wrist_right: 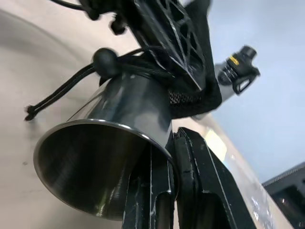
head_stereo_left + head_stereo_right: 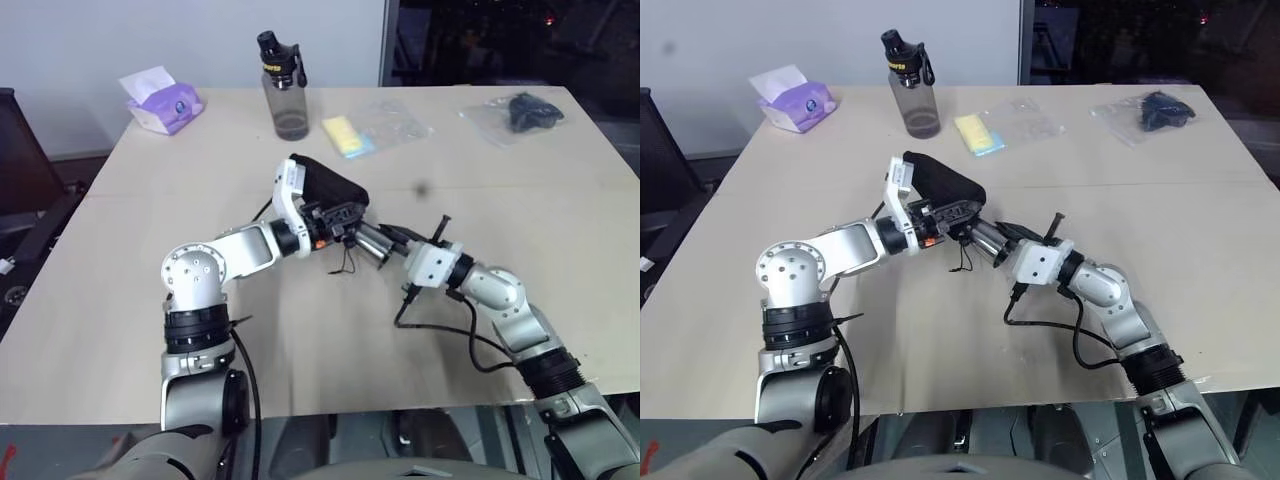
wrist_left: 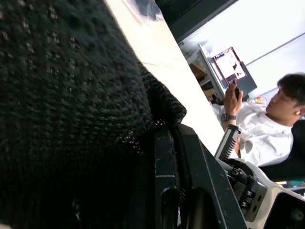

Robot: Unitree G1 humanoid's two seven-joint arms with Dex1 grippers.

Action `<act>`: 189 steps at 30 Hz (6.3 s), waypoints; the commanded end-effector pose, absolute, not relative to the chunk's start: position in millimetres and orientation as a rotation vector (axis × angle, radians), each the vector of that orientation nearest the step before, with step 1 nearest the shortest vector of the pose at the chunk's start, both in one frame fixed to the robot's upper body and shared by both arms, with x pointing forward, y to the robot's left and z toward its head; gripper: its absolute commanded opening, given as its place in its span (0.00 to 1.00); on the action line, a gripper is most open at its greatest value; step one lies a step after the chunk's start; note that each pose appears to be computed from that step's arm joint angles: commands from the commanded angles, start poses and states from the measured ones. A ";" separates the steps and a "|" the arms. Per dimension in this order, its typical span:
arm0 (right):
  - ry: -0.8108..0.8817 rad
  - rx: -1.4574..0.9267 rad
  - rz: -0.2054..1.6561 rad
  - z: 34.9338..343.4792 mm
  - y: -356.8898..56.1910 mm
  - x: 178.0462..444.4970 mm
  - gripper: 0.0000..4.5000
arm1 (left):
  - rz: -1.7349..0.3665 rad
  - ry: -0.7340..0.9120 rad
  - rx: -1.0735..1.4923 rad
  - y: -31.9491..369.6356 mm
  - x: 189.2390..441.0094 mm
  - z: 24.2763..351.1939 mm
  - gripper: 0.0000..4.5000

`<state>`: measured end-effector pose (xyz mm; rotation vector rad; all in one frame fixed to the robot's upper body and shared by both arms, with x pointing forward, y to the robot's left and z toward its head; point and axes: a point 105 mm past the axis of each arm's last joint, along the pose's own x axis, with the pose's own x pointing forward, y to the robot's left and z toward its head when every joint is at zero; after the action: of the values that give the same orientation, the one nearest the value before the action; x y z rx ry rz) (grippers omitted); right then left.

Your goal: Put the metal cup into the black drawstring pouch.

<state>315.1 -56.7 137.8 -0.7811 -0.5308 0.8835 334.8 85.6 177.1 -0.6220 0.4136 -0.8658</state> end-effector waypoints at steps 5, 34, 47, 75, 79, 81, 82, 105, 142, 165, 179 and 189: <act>-0.631 -0.746 0.877 154.6 -59.9 308.8 0.02 | -0.920 0.339 -0.575 100.6 332.5 183.5 0.00; -0.524 -0.389 0.703 162.2 -71.0 329.2 0.02 | -1.084 0.360 -0.617 106.6 306.4 170.7 0.00; -0.297 -0.039 0.737 153.9 -35.7 340.0 0.02 | -1.202 0.319 -0.632 92.6 294.6 183.6 0.00; -0.037 0.853 0.999 200.4 -21.8 316.1 0.02 | -1.258 0.311 -0.646 78.0 286.9 185.6 0.00; -0.029 0.989 0.956 205.3 -30.1 323.2 0.02 | -1.264 0.310 -0.646 77.2 286.4 185.8 0.00; -0.034 1.052 0.953 210.1 -32.7 323.8 0.02 | -1.264 0.310 -0.647 76.5 285.8 185.7 0.00; -0.040 1.088 0.953 213.3 -34.4 324.3 0.02 | -1.264 0.311 -0.647 76.4 285.6 185.4 0.00; -0.023 0.323 0.941 165.7 -61.5 318.3 0.69 | -0.963 0.207 -0.783 96.5 344.8 193.7 0.00; -0.023 0.146 0.930 112.3 5.2 337.9 0.05 | -0.923 0.244 -0.800 89.4 350.6 187.3 0.00; -0.413 -0.850 0.688 259.5 -108.1 370.8 0.00 | -1.044 0.069 -0.207 99.3 348.1 202.5 0.81; -0.788 -1.146 0.563 341.8 -85.9 364.0 0.00 | -1.224 -0.380 -0.012 46.4 350.5 302.8 0.81; -0.845 -1.114 0.588 347.2 -67.2 357.7 0.00 | -1.284 -0.441 0.012 31.0 349.6 313.0 0.81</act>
<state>370.0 -72.0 325.4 -1.1150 -0.7533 0.6123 354.9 32.2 294.4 -0.0121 -0.3635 -1.2714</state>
